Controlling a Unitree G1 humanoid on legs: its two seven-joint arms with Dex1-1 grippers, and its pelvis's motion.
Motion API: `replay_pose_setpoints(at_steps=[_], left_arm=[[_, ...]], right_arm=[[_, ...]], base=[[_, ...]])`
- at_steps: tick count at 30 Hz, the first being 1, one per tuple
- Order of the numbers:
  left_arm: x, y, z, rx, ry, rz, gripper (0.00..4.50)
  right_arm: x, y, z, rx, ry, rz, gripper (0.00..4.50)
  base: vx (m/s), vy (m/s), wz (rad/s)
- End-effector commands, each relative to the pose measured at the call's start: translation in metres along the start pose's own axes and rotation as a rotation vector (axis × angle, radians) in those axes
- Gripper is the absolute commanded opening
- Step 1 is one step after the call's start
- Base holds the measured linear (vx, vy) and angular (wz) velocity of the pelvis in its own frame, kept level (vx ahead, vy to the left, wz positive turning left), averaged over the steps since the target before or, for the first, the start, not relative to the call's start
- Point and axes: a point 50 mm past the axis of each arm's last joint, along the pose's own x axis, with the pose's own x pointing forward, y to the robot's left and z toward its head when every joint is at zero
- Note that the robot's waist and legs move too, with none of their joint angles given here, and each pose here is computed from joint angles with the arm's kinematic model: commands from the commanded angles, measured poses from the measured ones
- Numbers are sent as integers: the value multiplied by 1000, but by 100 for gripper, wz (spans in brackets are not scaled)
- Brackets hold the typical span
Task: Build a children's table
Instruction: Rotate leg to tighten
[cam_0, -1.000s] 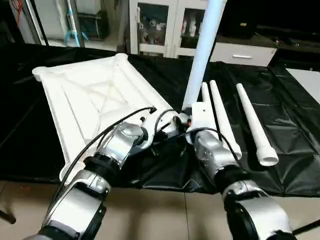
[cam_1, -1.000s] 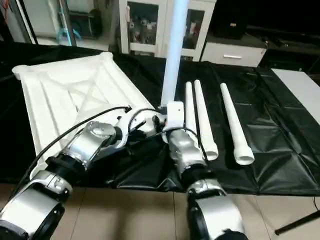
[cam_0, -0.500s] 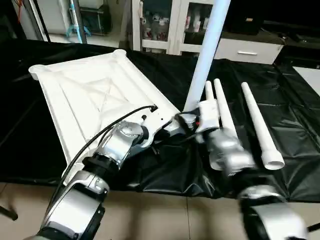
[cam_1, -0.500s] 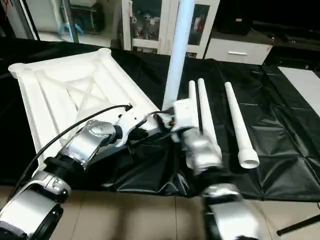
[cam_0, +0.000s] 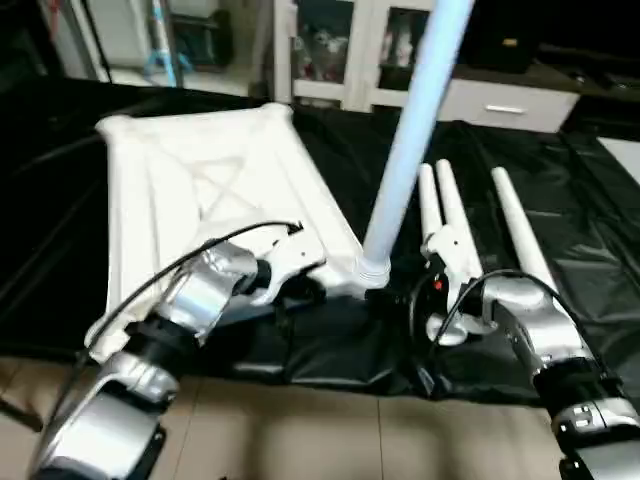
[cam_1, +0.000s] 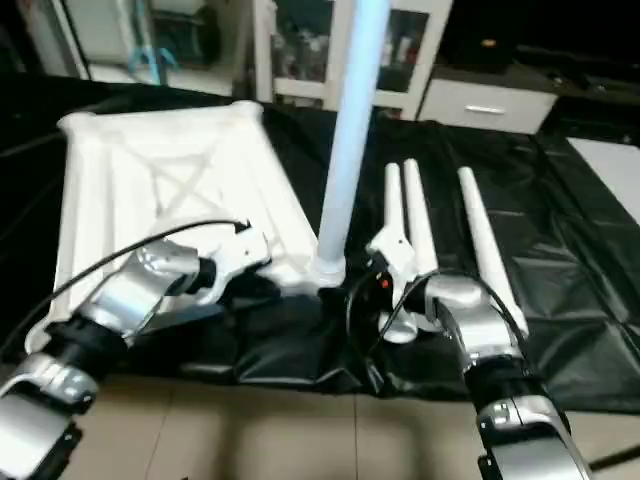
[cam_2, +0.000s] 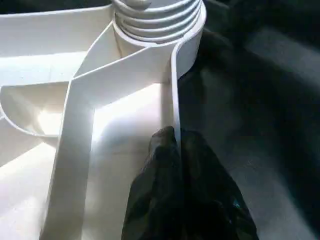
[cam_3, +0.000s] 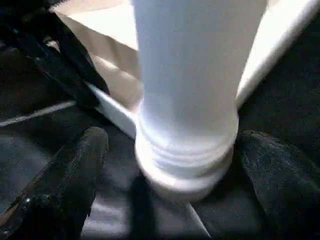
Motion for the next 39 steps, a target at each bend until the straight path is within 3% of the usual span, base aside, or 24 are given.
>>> replay_pose_setpoints(at_steps=[1,9,27,39], left_arm=[[15,-23,-32,-43,150,-144,0],[12,-24,-31,-40,161,-161,0],[11,-25,-31,-46,166,-168,0],[12,-25,-32,-49,170,-161,0]], right_arm=[[-3,2,1,-13,8,25,444],[0,6,1,-12,16,70,444],[4,5,2,7,-7,65,289],[9,3,-5,0,24,-16,273]], base=[[0,0,0],[0,0,0],[0,0,0],[0,0,0]])
